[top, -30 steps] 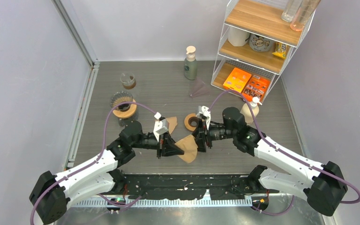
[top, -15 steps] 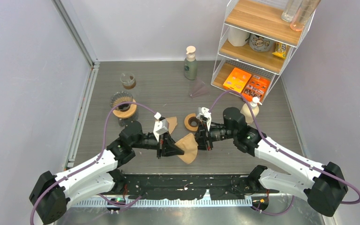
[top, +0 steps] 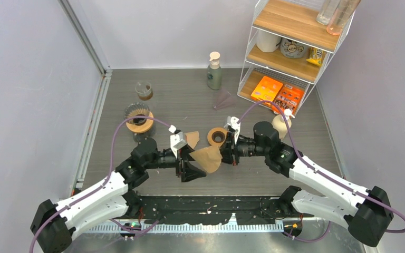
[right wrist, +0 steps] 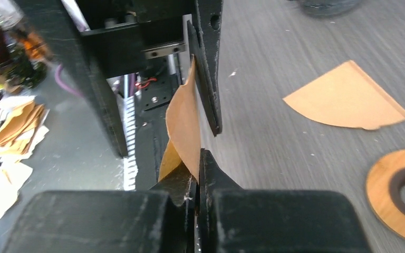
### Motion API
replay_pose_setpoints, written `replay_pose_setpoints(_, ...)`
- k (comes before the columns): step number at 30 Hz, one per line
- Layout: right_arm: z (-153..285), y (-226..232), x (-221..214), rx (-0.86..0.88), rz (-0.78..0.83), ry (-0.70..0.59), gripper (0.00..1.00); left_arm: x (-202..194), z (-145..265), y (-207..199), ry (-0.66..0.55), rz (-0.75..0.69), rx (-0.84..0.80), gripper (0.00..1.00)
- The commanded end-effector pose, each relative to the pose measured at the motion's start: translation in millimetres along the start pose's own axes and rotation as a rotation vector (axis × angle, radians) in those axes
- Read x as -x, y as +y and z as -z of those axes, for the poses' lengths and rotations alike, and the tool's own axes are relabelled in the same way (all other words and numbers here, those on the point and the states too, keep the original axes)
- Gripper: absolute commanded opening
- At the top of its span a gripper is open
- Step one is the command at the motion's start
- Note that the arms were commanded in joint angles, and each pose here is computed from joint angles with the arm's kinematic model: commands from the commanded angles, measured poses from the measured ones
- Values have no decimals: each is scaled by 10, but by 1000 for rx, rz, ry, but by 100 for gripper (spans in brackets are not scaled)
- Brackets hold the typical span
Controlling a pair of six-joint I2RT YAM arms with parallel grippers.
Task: Place the coffee filter in the dripper
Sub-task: Place the coffee filter in the coffee dripper.
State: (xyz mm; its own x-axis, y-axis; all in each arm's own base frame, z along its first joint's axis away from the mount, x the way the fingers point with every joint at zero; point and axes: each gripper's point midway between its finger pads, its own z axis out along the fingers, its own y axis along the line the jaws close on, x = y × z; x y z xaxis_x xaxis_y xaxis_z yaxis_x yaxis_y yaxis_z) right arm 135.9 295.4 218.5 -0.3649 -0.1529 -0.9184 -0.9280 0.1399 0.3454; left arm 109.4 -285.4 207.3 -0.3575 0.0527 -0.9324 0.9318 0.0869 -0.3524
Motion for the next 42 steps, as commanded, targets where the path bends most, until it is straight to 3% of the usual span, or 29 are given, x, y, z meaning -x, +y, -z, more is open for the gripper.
replay_pose_setpoints(1, 78, -254, 271, -197, -8, -72, 5, 154, 95, 285, -36, 19, 223, 92)
replay_pose_setpoints(2, 89, -311, 269, -235, -36, -65, 5, 173, 135, 362, -44, 29, 281, 98)
replay_pose_setpoints(7, 418, -1013, 77, -739, -274, 15, 5, 353, 378, 789, -116, 79, 596, 100)
replay_pose_setpoints(13, 466, -1175, 155, -893, -441, -16, 5, 574, 228, 1043, -149, 139, 716, 100)
replay_pose_setpoints(16, 469, -1199, 132, -929, -506, -13, 5, 685, -43, 1019, -134, 139, 674, 100)
replay_pose_setpoints(24, 385, -1177, 173, -919, -578, -4, 5, 532, -533, 958, -33, 85, 642, 99)
replay_pose_setpoints(33, 171, -991, 253, -775, -630, 17, 5, 559, -485, 1168, -73, 89, 790, 100)
replay_pose_setpoints(42, 168, -1030, 197, -789, -614, 50, 5, 607, -236, 1313, -144, 94, 950, 100)
